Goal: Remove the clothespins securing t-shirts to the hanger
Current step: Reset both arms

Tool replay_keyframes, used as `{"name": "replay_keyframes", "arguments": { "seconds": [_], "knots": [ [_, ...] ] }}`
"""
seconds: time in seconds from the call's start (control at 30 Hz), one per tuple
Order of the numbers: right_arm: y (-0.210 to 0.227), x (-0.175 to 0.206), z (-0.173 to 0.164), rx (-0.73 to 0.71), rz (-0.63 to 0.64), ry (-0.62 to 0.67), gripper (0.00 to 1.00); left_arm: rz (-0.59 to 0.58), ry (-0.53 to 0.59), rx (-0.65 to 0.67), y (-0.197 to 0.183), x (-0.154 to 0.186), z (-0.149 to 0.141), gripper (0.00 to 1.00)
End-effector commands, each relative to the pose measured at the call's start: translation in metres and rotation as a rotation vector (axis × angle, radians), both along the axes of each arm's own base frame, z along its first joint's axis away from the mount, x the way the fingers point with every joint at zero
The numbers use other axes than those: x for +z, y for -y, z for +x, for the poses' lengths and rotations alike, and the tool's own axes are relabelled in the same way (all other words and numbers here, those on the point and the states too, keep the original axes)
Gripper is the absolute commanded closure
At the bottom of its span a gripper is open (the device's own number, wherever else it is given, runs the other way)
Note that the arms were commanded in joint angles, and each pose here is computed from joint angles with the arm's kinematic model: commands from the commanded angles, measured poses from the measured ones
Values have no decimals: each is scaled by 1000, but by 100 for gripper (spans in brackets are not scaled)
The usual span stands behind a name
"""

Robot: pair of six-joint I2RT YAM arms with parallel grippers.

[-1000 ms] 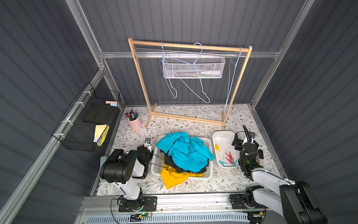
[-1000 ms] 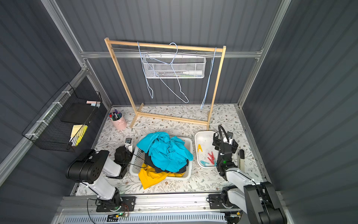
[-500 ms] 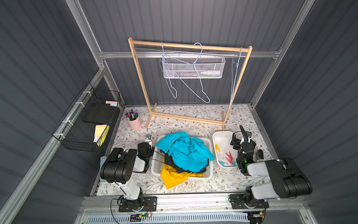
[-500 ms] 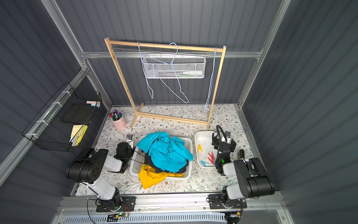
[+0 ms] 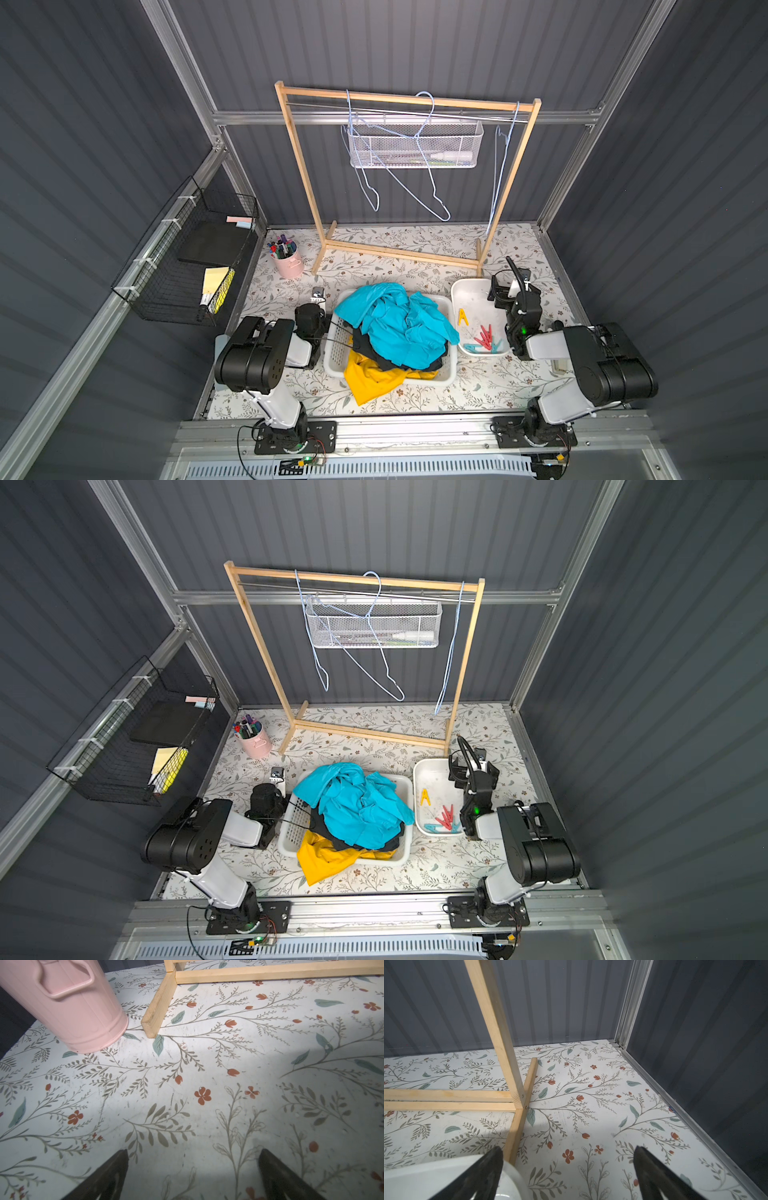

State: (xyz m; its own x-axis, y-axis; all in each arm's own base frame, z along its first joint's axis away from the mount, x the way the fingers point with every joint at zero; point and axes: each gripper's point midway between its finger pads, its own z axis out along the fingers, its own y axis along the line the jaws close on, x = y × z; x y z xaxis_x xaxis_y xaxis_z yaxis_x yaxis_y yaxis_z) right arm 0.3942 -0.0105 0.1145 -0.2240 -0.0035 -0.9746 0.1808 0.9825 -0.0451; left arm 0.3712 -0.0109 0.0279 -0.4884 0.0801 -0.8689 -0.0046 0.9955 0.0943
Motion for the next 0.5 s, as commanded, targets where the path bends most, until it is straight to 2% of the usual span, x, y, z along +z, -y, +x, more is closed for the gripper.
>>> {"name": "replay_keyframes", "arguments": {
  "seconds": [0.0, 0.47],
  "knots": [
    [-2, -16, -1, 19, -1, -69, 1, -1, -61, 12, -2, -13, -4, 0],
    [-1, -17, 0, 21, 14, -81, 1, -2, -65, 9, -2, -14, -4, 0]
  ]
}}
